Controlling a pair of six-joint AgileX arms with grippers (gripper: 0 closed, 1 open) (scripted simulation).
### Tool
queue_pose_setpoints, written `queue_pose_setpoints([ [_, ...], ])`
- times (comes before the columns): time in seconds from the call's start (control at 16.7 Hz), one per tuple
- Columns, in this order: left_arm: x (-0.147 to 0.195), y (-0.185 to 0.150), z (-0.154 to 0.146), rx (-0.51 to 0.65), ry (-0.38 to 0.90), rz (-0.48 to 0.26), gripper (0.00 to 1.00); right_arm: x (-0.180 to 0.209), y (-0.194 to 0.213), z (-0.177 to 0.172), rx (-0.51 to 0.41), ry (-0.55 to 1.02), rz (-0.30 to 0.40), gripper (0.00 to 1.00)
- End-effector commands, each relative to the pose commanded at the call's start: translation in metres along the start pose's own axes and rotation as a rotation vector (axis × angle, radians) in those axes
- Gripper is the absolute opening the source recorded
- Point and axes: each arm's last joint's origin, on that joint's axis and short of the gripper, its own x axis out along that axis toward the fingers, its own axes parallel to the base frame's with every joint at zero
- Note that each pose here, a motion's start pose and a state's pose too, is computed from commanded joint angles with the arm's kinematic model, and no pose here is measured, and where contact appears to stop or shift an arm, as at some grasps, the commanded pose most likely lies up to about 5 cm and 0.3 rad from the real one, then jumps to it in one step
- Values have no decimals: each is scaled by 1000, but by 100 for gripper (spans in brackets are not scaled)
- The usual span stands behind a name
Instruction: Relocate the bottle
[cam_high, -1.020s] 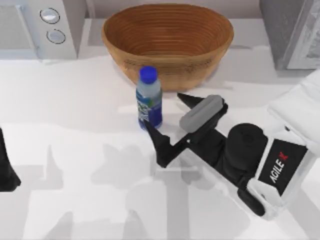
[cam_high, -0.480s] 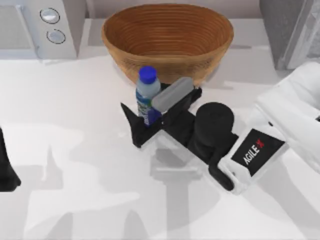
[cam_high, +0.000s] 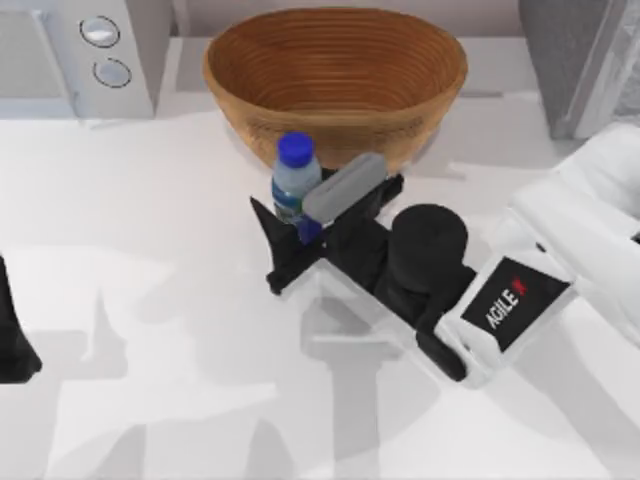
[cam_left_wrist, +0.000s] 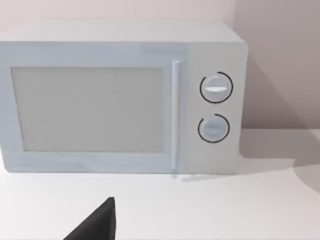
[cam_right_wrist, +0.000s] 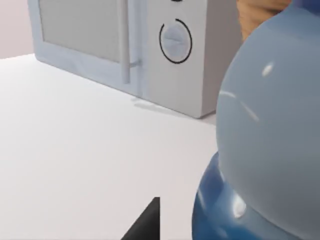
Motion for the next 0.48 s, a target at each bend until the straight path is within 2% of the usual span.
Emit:
queue_pose_setpoints([
  [0.42, 0, 0, 0, 0, 0, 0, 100, 0, 0, 0, 0, 0, 0, 2],
  [0.48, 0, 0, 0, 0, 0, 0, 100, 0, 0, 0, 0, 0, 0, 0],
])
